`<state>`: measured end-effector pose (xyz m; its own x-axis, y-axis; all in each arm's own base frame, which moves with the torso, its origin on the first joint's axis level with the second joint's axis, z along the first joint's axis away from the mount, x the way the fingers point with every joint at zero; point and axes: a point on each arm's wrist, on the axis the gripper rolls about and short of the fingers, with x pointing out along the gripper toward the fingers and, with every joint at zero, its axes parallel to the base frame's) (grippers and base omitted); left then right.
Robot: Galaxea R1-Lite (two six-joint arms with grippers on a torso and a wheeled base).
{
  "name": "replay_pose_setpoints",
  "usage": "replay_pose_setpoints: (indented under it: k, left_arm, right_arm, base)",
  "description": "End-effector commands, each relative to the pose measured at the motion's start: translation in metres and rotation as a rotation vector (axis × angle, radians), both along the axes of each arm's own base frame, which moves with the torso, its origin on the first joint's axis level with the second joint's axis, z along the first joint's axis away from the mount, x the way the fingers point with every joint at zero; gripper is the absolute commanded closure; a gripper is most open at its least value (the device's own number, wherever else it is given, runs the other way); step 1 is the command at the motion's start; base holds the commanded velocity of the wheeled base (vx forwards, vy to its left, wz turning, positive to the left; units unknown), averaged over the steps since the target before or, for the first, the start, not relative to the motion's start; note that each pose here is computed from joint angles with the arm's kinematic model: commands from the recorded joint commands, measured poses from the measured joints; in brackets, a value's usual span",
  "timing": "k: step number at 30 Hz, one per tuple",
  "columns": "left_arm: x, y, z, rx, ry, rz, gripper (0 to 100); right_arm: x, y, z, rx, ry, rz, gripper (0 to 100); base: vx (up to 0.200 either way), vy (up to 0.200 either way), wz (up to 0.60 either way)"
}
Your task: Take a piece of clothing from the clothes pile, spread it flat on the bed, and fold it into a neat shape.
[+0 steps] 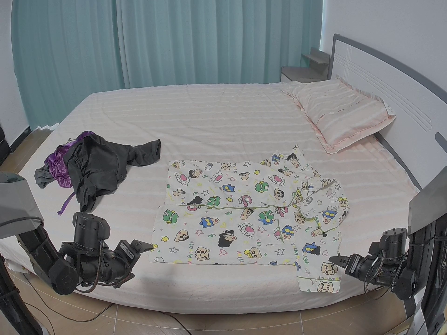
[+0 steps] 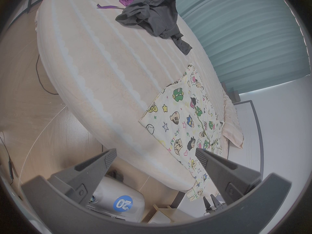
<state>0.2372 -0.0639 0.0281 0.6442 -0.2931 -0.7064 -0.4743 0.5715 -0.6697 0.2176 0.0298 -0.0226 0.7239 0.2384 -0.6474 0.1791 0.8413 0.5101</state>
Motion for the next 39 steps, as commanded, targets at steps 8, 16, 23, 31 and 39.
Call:
replay_pose_setpoints:
  k: [8,16,23,31,39]
  left_arm:
    - [0.0016,0.0,-0.0003,-0.003,-0.001,0.001,0]
    - [0.0014,-0.0007,-0.0007,-0.002,0.0,-0.003,0]
    - [0.0025,-0.001,0.0,-0.004,-0.004,-0.002,0]
    - [0.0039,-0.0006,0.0002,-0.009,-0.005,0.007,0]
    - [0.0057,-0.001,0.0017,-0.023,-0.009,0.021,0]
  right_arm:
    - [-0.0021,0.0004,0.0017,-0.001,-0.007,0.004,0]
    - [-0.0025,0.0004,0.0016,-0.002,-0.006,0.005,0]
    - [-0.002,0.0004,0.003,-0.001,-0.013,0.002,0]
    - [-0.0024,0.0004,0.0079,0.001,-0.033,0.002,0]
    - [-0.0025,0.002,0.0092,0.001,-0.039,0.009,0]
  base:
    - [0.2,0.0,0.0]
    - [0.2,0.0,0.0]
    - [0.0,0.0,0.0]
    - [0.0,0.0,0.0]
    - [0.15,0.0,0.0]
